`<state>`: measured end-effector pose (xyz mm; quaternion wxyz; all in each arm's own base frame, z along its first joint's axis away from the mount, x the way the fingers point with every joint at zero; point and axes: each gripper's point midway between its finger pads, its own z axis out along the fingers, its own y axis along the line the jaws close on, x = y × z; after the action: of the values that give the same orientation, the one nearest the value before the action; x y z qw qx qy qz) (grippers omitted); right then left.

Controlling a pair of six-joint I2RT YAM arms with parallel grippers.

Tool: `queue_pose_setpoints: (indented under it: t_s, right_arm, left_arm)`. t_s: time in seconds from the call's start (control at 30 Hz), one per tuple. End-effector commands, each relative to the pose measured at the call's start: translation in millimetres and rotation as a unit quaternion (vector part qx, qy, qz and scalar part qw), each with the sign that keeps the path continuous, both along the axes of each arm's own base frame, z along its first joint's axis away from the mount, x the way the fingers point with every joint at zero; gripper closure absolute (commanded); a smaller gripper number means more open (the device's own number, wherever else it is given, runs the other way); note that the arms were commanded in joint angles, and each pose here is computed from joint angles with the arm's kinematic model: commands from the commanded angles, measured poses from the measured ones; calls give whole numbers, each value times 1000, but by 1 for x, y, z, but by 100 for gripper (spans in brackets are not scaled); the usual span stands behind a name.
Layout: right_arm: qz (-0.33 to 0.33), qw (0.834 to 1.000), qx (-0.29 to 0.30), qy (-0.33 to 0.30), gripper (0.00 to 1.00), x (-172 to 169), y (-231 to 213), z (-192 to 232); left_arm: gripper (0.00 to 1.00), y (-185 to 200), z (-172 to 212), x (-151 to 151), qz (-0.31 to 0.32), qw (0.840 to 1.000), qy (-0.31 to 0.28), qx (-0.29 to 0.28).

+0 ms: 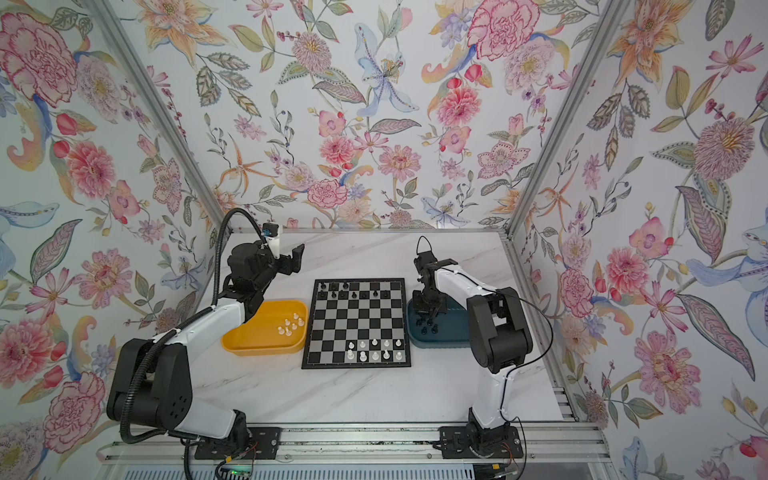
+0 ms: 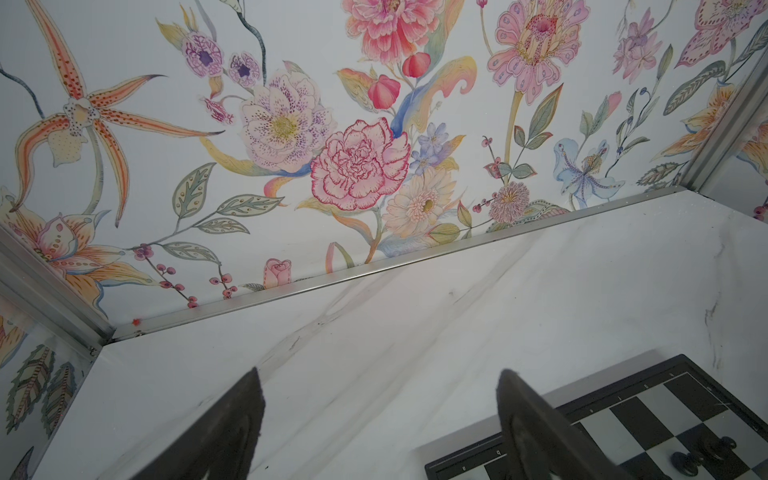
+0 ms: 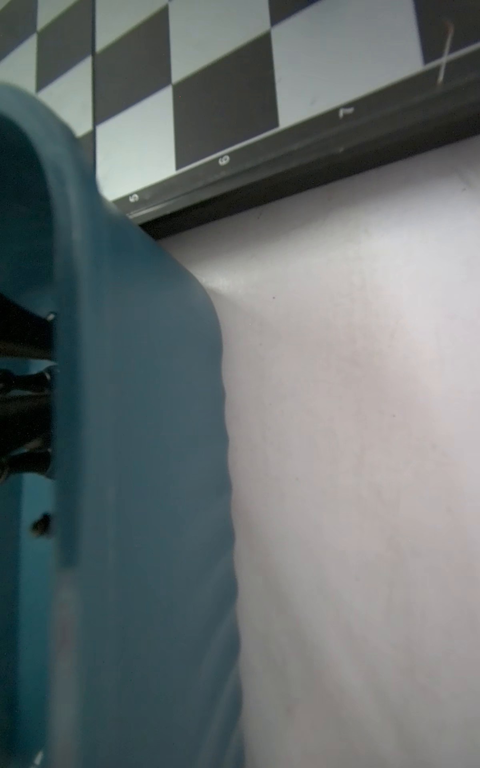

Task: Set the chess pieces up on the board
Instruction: 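Move the right gripper down into the teal tray and grasp a black pawn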

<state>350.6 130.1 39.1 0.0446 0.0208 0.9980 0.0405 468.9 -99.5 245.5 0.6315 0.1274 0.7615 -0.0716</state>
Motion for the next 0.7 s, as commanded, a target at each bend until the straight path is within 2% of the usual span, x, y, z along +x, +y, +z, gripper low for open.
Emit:
queue_pose_setpoints:
  t_s: [0.0, 0.67]
  right_arm:
    - [-4, 1000, -6, 12, 83, -3, -4, -9]
    - [-3, 1000, -5, 18, 86, -2, -2, -15]
  left_arm:
    - [11, -4, 9, 4, -7, 1000, -4, -7]
    - [11, -5, 8, 5, -9, 1000, -3, -8]
